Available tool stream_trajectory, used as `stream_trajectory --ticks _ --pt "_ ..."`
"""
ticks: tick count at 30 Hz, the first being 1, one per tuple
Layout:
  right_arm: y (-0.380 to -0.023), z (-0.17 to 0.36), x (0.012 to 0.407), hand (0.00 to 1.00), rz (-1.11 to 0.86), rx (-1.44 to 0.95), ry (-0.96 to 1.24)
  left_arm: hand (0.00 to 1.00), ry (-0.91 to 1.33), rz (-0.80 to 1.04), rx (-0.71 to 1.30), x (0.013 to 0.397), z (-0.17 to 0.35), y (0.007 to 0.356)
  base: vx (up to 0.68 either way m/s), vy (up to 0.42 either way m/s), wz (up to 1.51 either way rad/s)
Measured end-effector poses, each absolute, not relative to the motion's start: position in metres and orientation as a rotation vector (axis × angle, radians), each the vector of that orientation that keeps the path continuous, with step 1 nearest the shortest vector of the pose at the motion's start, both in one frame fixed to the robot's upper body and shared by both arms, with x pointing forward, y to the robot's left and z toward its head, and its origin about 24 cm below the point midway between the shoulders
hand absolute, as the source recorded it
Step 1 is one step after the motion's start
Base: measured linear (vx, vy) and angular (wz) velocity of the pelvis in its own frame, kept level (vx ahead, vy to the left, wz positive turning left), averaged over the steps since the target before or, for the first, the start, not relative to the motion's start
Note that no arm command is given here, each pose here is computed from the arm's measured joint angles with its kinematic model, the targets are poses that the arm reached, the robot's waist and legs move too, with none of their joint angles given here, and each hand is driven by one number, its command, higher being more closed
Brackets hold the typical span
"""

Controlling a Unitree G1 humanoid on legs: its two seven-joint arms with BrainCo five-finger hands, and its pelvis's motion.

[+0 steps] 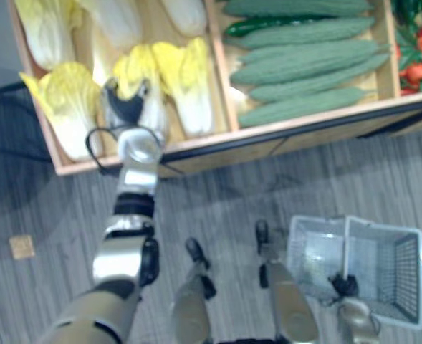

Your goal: Pick vegetable in the basket

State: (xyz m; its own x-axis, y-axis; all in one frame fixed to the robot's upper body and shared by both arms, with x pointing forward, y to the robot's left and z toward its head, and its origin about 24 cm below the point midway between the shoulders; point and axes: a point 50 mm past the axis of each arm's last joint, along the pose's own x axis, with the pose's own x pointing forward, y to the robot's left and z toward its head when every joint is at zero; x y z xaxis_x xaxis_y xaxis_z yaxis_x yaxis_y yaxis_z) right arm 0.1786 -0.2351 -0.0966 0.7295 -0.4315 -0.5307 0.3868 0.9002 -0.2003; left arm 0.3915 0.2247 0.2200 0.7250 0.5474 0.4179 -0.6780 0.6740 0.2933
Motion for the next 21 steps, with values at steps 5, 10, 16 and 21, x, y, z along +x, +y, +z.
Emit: stream_trajectory --ticks 5,10,16,21 --pt "-0.235 -0.092 0.182 1.00 -0.447 -0.076 0.574 1.00 -0.313 0.688 0.444 0.394 0.226 0.223 0.00 0.000 0.00" --pt "-0.235 -0.095 0.176 1.00 -0.448 -0.077 0.589 1.00 -0.313 0.648 0.465 0.396 0.227 0.216 0.03 -0.015 -0.02" --pt "-0.238 -0.106 0.161 1.00 -0.461 -0.072 0.655 1.00 -0.287 0.717 0.488 0.389 0.223 0.244 0.02 -0.005 0.07" --pt "-0.251 -0.124 0.131 1.00 -0.557 -0.026 0.787 1.00 -0.192 0.780 0.529 0.369 0.186 0.274 0.01 0.022 0.28"
